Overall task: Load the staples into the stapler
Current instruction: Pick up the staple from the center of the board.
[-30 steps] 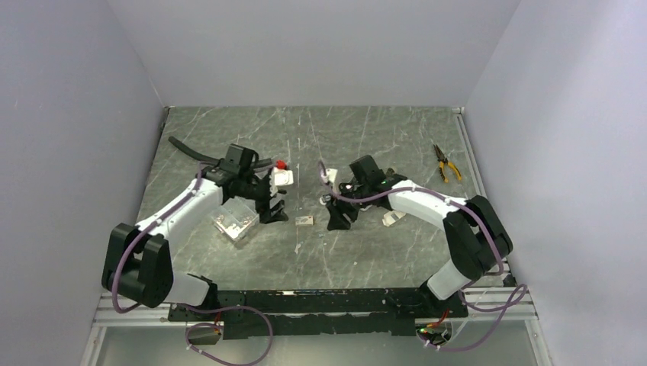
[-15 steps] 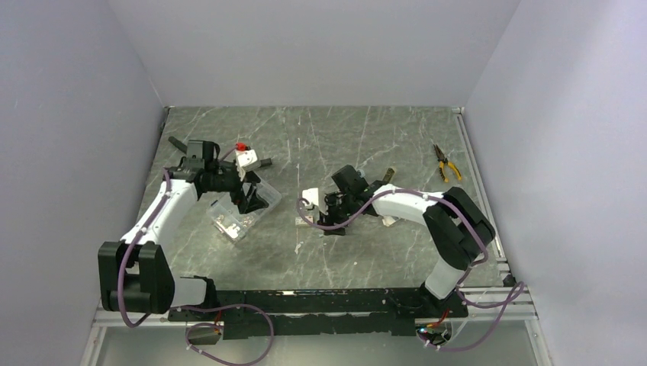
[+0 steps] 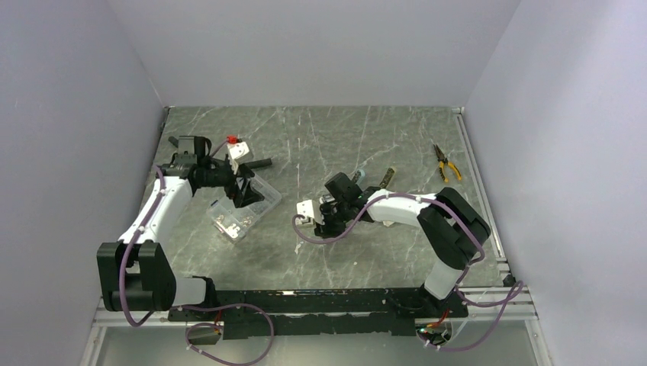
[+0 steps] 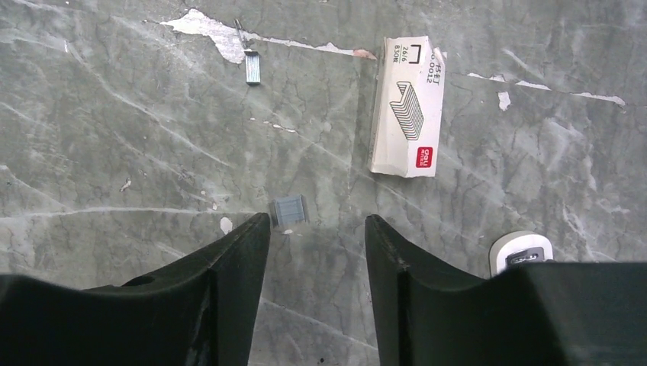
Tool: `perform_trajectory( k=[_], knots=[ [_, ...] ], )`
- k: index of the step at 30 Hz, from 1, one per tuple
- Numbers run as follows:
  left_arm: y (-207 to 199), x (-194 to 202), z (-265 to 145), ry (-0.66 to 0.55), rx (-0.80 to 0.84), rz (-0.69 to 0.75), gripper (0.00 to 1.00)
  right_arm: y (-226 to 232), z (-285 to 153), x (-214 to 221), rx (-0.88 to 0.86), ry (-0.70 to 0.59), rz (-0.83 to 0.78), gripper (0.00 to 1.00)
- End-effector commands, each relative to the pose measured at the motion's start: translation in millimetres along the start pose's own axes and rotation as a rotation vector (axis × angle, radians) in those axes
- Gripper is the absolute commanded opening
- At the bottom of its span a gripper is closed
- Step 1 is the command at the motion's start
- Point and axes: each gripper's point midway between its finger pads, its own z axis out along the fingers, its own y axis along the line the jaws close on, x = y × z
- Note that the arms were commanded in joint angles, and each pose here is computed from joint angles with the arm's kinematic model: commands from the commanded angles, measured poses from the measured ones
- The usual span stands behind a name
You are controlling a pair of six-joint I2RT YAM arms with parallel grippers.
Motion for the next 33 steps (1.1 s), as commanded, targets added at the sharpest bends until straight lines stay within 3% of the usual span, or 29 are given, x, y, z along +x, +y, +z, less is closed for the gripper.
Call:
perform_trajectory(
  k=[1, 18, 33],
  knots=[
    [0.8, -17.8, -3.1, -0.043, 0.015, -0.013, 0.97, 5.1, 4.0, -1.8, -0.025, -0.015, -0.033, 0.51],
    [10.5, -32.0, -8.2, -0.057, -0.020, -0.017, 0.98, 28.0, 10.2, 3.2, -0.090, 0.009, -0.020, 0.29],
    [14.6, -40.7, -19.2, -0.083, -0.061, 0.015, 0.98, 23.0, -2.8, -0.6, -0.067, 0.045, -0.011, 0.32]
  ],
)
